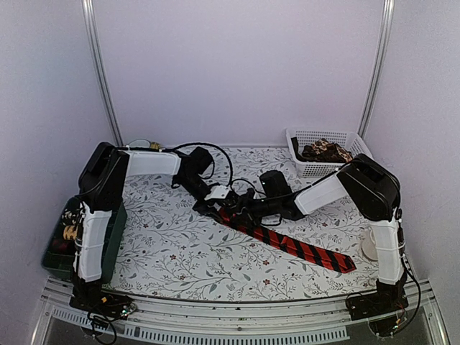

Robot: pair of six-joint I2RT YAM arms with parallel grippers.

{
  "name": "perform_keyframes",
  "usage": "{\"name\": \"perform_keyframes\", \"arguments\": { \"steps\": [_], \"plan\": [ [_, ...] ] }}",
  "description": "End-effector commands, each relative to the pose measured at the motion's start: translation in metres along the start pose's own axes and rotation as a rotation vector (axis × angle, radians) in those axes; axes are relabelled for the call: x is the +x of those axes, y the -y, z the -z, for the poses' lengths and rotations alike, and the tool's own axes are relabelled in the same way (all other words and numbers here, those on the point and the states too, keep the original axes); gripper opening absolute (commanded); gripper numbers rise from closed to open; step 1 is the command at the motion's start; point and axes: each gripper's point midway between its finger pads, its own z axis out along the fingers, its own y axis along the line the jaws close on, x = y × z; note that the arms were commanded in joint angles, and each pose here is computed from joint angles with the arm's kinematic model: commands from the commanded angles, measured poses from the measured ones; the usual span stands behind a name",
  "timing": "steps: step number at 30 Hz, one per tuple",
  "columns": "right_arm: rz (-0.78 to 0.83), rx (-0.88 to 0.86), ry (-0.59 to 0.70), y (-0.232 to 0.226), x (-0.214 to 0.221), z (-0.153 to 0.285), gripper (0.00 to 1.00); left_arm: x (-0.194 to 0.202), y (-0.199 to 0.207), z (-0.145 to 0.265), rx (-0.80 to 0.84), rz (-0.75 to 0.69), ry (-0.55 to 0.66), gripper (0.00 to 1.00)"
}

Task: Roll the ties
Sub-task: Roll the tie at the center of the board.

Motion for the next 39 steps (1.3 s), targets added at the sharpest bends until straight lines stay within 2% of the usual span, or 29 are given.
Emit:
{"name": "perform_keyframes", "arguments": {
  "steps": [1, 4, 8, 12, 16, 21, 25, 32, 35, 39],
  "plan": [
    [-0.038, 0.047, -0.006, 0.035, -0.004, -0.014, 0.43, -0.003, 0.007, -0.011, 0.033, 0.013, -0.024, 0.46],
    [-0.04, 0.053, -0.007, 0.038, -0.004, -0.015, 0.37, -0.001, 0.005, -0.013, 0.031, 0.023, -0.03, 0.45],
    [-0.032, 0.066, -0.004, 0.04, -0.004, -0.015, 0.3, 0.004, 0.0, -0.016, 0.01, 0.046, -0.052, 0.48],
    [-0.019, 0.111, -0.006, 0.049, -0.006, -0.019, 0.27, 0.005, 0.001, -0.016, 0.009, 0.05, -0.057, 0.57],
    [-0.022, 0.138, -0.021, 0.06, -0.007, -0.024, 0.25, 0.006, 0.002, -0.015, 0.005, 0.058, -0.065, 0.71],
    [-0.002, 0.179, -0.015, 0.065, -0.01, -0.026, 0.24, 0.006, -0.001, -0.013, 0.004, 0.088, -0.065, 0.77],
    [0.013, 0.206, -0.018, 0.071, -0.012, -0.027, 0.24, -0.003, -0.007, 0.003, 0.013, 0.172, -0.021, 0.87],
    [0.008, 0.216, -0.022, 0.08, -0.013, -0.025, 0.24, -0.02, -0.003, 0.037, -0.048, 0.297, 0.024, 0.96],
    [0.008, 0.218, -0.024, 0.082, -0.013, -0.023, 0.24, -0.027, 0.002, 0.051, -0.064, 0.376, 0.056, 0.97],
    [0.014, 0.201, -0.032, 0.08, -0.013, -0.023, 0.23, -0.023, 0.002, 0.063, -0.065, 0.567, 0.094, 0.95]
  ]
}}
